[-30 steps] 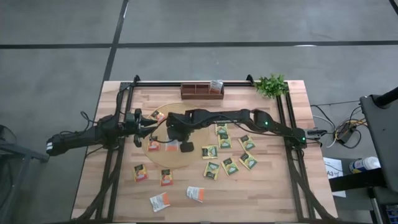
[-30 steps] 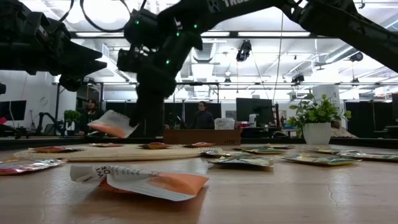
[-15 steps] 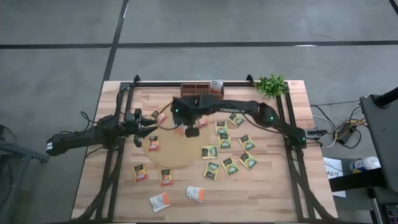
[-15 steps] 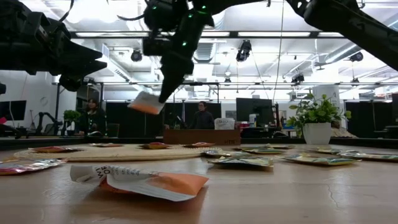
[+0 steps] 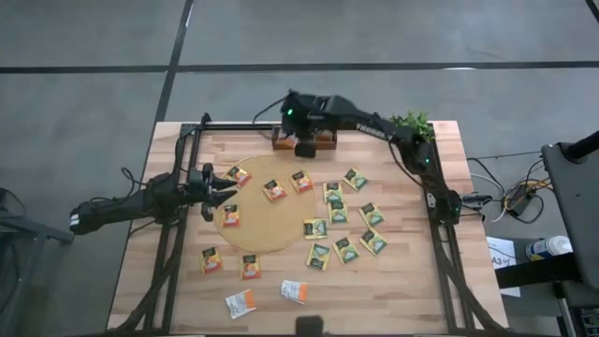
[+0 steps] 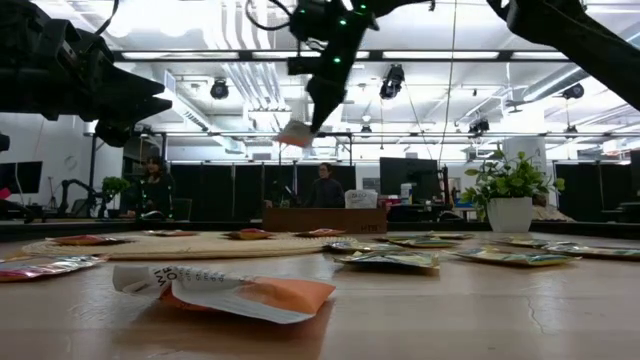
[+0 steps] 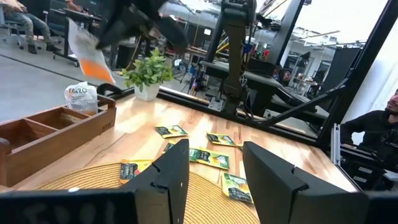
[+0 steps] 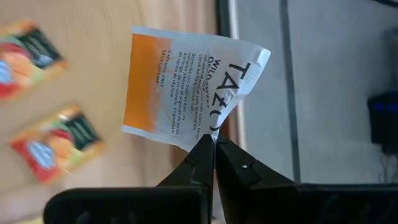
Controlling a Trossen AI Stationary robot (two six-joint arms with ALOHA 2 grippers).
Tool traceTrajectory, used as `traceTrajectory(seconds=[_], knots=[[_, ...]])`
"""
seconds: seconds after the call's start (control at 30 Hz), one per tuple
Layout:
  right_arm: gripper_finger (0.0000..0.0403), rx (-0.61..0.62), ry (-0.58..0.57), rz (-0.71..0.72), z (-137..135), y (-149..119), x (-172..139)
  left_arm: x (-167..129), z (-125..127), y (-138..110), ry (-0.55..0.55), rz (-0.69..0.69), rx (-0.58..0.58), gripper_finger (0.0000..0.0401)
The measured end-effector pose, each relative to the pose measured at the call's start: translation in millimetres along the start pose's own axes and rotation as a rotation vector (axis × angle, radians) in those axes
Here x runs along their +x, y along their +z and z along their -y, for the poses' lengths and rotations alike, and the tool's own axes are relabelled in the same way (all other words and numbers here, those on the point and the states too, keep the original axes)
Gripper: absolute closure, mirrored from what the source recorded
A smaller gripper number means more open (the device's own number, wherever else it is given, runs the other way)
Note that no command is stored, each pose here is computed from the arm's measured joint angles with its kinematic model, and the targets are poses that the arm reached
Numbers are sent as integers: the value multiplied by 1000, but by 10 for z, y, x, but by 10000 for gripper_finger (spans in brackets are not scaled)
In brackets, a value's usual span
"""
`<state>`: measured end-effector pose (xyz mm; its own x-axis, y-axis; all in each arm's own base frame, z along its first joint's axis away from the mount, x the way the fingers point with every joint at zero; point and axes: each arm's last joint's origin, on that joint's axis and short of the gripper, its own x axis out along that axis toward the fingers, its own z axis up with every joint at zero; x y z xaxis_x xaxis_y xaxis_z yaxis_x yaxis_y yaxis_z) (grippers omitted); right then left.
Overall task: Pick & Place Tea
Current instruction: Put the top white tea bag into the right section of the wooden organizer
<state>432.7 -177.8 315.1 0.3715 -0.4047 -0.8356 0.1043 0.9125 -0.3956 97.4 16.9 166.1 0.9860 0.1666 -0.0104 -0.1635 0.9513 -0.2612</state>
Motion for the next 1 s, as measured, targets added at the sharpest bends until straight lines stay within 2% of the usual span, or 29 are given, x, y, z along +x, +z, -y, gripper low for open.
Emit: traceTrajectory(seconds=[0.2, 0.4, 0.5, 0.77, 1.0], knots=[[395, 47, -98, -62, 419, -277, -101, 0, 0, 1, 0, 0, 0, 256], [395, 87, -129, -100, 619, -544, -108, 0, 0, 0, 0, 0, 0, 256], [395, 100, -138, -94, 601, -685, -154, 0, 0, 1, 0, 0, 0, 256], [395, 90, -257, 85, 410, -1084, -247, 0, 0, 0, 0, 0, 0, 256], [395, 51, -260, 0, 239, -1264, 1, 0, 0, 1, 0, 0, 0, 256]])
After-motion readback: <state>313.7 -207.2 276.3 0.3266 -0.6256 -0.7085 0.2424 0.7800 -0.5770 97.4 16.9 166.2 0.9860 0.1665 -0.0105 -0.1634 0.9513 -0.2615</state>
